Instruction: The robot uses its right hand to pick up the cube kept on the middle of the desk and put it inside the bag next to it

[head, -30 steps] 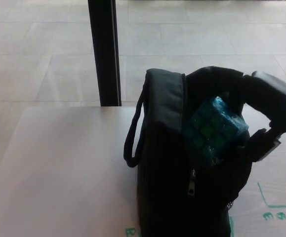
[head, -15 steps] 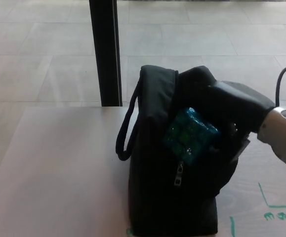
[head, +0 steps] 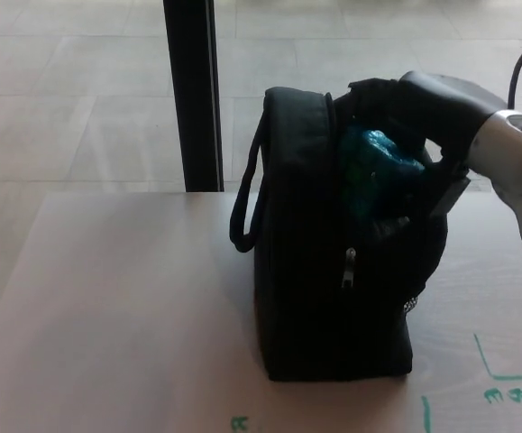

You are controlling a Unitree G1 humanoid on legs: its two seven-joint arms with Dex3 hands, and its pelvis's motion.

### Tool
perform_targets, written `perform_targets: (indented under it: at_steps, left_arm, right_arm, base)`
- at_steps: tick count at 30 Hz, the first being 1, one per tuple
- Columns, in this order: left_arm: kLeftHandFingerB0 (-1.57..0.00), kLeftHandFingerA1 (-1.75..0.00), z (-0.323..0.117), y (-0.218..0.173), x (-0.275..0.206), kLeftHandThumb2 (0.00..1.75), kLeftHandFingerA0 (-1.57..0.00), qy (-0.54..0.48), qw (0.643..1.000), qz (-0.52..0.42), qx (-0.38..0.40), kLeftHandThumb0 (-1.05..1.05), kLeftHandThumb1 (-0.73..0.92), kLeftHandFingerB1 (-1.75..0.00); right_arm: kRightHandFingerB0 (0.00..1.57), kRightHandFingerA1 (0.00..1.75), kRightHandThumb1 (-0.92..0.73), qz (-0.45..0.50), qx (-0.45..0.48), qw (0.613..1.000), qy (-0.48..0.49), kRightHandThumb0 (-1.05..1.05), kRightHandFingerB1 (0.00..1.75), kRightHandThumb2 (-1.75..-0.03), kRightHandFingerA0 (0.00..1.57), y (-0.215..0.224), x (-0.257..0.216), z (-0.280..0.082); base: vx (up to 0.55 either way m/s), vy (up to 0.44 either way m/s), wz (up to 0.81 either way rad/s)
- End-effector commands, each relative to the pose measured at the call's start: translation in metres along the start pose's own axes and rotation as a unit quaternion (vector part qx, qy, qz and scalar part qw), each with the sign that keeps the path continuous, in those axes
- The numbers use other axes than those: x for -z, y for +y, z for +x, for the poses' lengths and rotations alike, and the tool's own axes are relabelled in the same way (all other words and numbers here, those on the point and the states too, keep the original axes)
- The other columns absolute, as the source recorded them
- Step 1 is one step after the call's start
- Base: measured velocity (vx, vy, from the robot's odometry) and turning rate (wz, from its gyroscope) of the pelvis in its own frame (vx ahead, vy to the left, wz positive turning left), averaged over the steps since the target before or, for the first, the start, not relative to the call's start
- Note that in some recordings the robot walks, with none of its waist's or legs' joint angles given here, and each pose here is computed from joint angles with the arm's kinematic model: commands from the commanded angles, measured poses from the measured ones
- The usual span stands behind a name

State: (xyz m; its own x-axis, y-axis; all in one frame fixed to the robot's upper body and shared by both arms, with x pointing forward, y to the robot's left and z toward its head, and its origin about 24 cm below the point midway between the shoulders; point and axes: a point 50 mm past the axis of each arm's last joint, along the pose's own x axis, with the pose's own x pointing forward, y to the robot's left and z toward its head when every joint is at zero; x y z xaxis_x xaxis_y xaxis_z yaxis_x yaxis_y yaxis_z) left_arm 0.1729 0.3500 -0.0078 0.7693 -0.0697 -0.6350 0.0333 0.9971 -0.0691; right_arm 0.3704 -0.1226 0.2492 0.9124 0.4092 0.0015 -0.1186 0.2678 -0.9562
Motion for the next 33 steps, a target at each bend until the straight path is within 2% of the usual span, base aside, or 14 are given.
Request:
perform_targets:
  at_steps: [1, 2, 5, 6, 7, 8, 9, 15, 16, 19, 21, 22, 29, 33]
  left_arm:
    - [-0.01, -0.57, -0.001, -0.003, 0.000, 0.96, -0.11, -0.007, 1.000, 0.001, 0.014, -0.78, 0.54, -0.44]
    - [-0.08, -0.54, 0.000, -0.003, 0.000, 0.61, -0.12, -0.006, 1.000, -0.008, 0.015, -0.75, 0.71, -0.35]
    - [-0.02, -0.57, 0.000, -0.004, -0.001, 0.95, -0.10, -0.009, 1.000, -0.004, 0.021, -0.84, 0.51, -0.41]
    - [0.00, -0.57, 0.000, -0.004, -0.002, 0.97, -0.11, -0.009, 1.000, 0.012, 0.023, -0.85, 0.53, -0.40]
    - [-0.07, -0.54, 0.000, -0.004, -0.002, 0.61, -0.14, -0.009, 1.000, 0.022, 0.019, -0.79, 0.74, -0.36]
    - [0.00, -0.54, 0.000, -0.004, -0.002, 1.05, -0.04, -0.008, 1.000, 0.016, 0.017, -0.42, 0.43, -0.51]
    - [0.00, -0.54, 0.000, -0.005, -0.002, 1.06, -0.04, -0.009, 1.000, 0.015, 0.019, -0.42, 0.44, -0.51]
    - [0.00, -0.54, 0.000, -0.004, -0.001, 1.05, -0.04, -0.004, 1.000, 0.015, 0.012, -0.41, 0.44, -0.51]
    - [0.00, -0.54, 0.000, -0.004, -0.001, 1.06, -0.04, -0.004, 1.000, 0.015, 0.011, -0.41, 0.46, -0.51]
    - [0.00, -0.54, 0.001, -0.005, -0.002, 1.07, -0.04, -0.007, 1.000, 0.009, 0.013, -0.41, 0.47, -0.51]
    - [0.00, -0.54, 0.001, -0.004, -0.002, 1.08, -0.04, -0.010, 1.000, 0.009, 0.017, -0.40, 0.50, -0.51]
    - [0.00, -0.54, 0.001, -0.004, -0.003, 1.08, -0.04, -0.009, 1.000, 0.007, 0.019, -0.40, 0.50, -0.51]
    - [0.00, -0.54, 0.000, -0.006, 0.001, 1.10, -0.04, -0.005, 1.000, 0.014, 0.019, -0.40, 0.52, -0.51]
    - [0.00, -0.53, 0.000, -0.007, 0.003, 1.09, -0.03, -0.003, 1.000, 0.008, 0.022, -0.40, 0.50, -0.51]
  right_arm:
    - [0.78, 1.50, -0.63, 0.007, 0.004, 1.000, -0.009, -0.24, 0.85, -0.95, 0.89, -0.009, -0.013, -0.001]
    - [0.70, 1.59, -0.68, 0.009, -0.010, 1.000, -0.002, -0.27, 0.73, -0.84, 0.84, -0.007, -0.015, -0.001]
    - [0.49, 1.46, -0.65, -0.003, -0.046, 0.999, 0.006, -0.29, 0.51, -0.65, 0.77, -0.001, -0.019, -0.001]
    - [0.40, 1.04, -0.65, -0.018, -0.054, 0.998, 0.008, -0.38, 0.47, -0.58, 0.61, 0.003, -0.019, -0.001]
    - [0.28, 1.09, -0.64, -0.028, -0.063, 0.997, 0.016, -0.47, 0.42, -0.58, 0.37, 0.006, -0.021, -0.002]
    - [0.05, 0.24, -0.56, -0.046, -0.085, 0.995, 0.027, -0.60, 0.34, -0.65, 0.00, 0.011, -0.025, -0.004]
    - [0.01, 0.17, -0.43, -0.060, -0.092, 0.994, 0.029, -0.79, 0.06, -0.74, 0.00, 0.012, -0.027, -0.006]
    - [0.00, 0.00, -0.43, -0.092, -0.085, 0.991, 0.053, -0.84, 0.00, -0.66, 0.00, 0.008, -0.034, -0.009]
    - [0.00, 0.31, -0.52, -0.094, -0.080, 0.991, 0.056, -0.92, 0.00, -0.87, 0.00, 0.007, -0.034, -0.009]
    - [0.00, 0.31, -0.53, -0.104, -0.075, 0.989, 0.068, -0.94, 0.00, -0.89, 0.00, 0.006, -0.033, -0.009]
    - [0.00, 0.00, -0.47, -0.097, -0.074, 0.990, 0.076, -0.86, 0.00, -0.67, 0.00, 0.005, -0.032, -0.010]
    - [0.00, 0.34, -0.51, -0.094, -0.072, 0.990, 0.078, -0.94, 0.00, -0.88, 0.00, 0.005, -0.031, -0.011]
    - [0.00, 0.32, -0.54, -0.084, -0.080, 0.990, 0.076, -0.99, 0.00, -0.95, 0.00, -0.010, -0.029, -0.012]
    - [0.15, 0.05, -0.51, -0.030, -0.098, 0.994, 0.041, -0.91, 0.43, -0.89, 0.00, -0.037, -0.033, -0.011]
  base:
    - [0.00, 0.000, 0.00]
    - [0.00, 0.000, 0.00]
    - [0.00, 0.000, 0.00]
    - [0.00, 0.000, 0.00]
    - [0.00, 0.000, 0.00]
    - [0.00, 0.000, 0.00]
    - [0.00, 0.000, 0.00]
    - [0.00, 0.000, 0.00]
    - [0.00, 0.000, 0.00]
    - [0.00, 0.000, 0.00]
    - [0.00, 0.000, 0.00]
    - [0.00, 0.000, 0.00]
    - [0.00, 0.000, 0.00]
    - [0.00, 0.000, 0.00]
